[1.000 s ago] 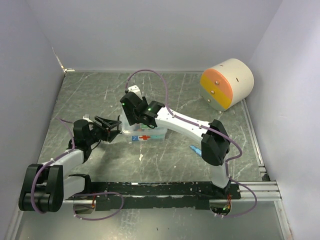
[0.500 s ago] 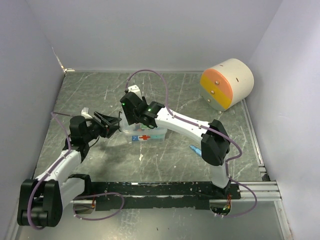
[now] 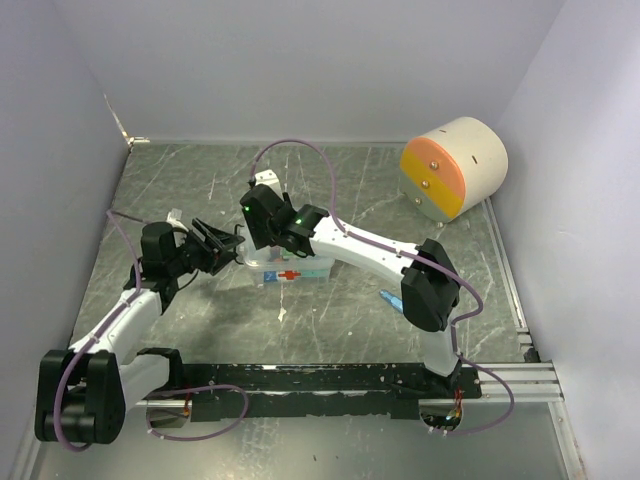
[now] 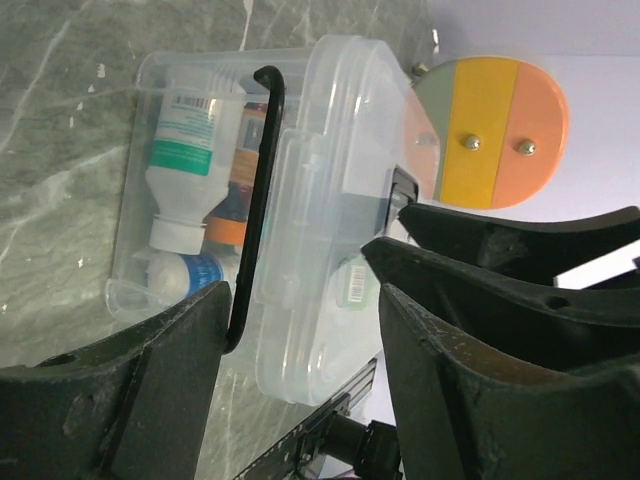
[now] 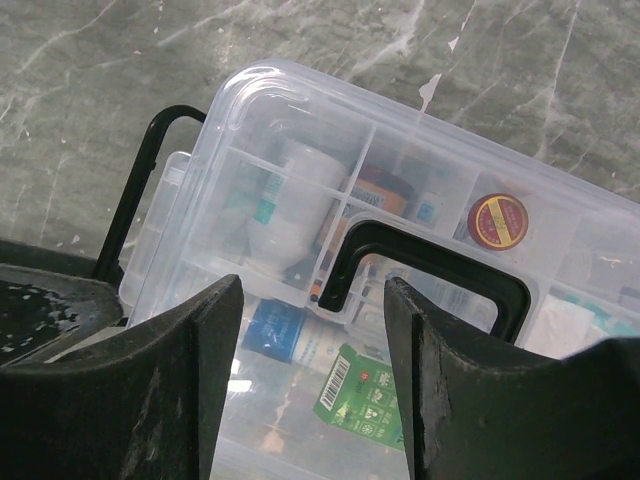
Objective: Organize the medicine kit
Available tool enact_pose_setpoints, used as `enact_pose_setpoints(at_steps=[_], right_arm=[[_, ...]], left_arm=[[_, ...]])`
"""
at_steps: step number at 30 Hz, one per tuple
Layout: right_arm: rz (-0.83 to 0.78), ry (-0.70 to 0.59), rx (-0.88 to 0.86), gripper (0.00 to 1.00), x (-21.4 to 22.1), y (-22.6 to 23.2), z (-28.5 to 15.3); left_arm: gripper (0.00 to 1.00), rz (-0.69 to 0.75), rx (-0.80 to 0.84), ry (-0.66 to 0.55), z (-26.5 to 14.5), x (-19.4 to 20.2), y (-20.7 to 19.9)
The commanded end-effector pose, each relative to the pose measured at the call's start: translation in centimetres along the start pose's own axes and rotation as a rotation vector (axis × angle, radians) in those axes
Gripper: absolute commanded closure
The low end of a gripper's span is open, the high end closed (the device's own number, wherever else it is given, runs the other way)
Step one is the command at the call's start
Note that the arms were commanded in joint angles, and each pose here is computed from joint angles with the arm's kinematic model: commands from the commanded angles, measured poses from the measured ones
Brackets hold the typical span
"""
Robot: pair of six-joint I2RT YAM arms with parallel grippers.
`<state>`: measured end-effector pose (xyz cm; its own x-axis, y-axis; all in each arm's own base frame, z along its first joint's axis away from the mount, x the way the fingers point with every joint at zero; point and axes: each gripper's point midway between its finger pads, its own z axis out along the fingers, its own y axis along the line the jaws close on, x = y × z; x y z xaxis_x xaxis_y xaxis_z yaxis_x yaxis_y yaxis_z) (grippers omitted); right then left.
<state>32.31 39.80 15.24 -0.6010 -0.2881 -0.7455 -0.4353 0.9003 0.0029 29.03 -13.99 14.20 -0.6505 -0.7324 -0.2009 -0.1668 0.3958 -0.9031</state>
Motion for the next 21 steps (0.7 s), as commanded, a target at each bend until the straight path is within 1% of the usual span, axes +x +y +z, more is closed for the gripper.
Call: enact_pose_setpoints(at_steps=[1,5,11,16,21], right_arm=[[-0.032,0.105,0.013,0.42,3.8,-0.6,1.4],[-0.023,0.105,0.006,0.42,3.8,-0.6,1.5],[-0.017,0.107,0.007,0.42,3.9,-0.7,1.6],[-0.013,0.11,0.005,0.42,4.0,-0.7,1.6],[-0.012,0.112,0.008,0.42,4.1,-0.7,1.6]], left_arm=[[0.3,0.063,0.021,0.057,0.4,0.7,-0.8],[0.32,0.102,0.004,0.076,0.4,1.5,-0.7],[0.31,0.174,-0.038,0.08,0.1,2.0,-0.8],[0.36,0.23,-0.099,0.069,0.2,2.1,-0.2],[0.4,0.252,-0.143,0.087,0.6,2.9,0.6]])
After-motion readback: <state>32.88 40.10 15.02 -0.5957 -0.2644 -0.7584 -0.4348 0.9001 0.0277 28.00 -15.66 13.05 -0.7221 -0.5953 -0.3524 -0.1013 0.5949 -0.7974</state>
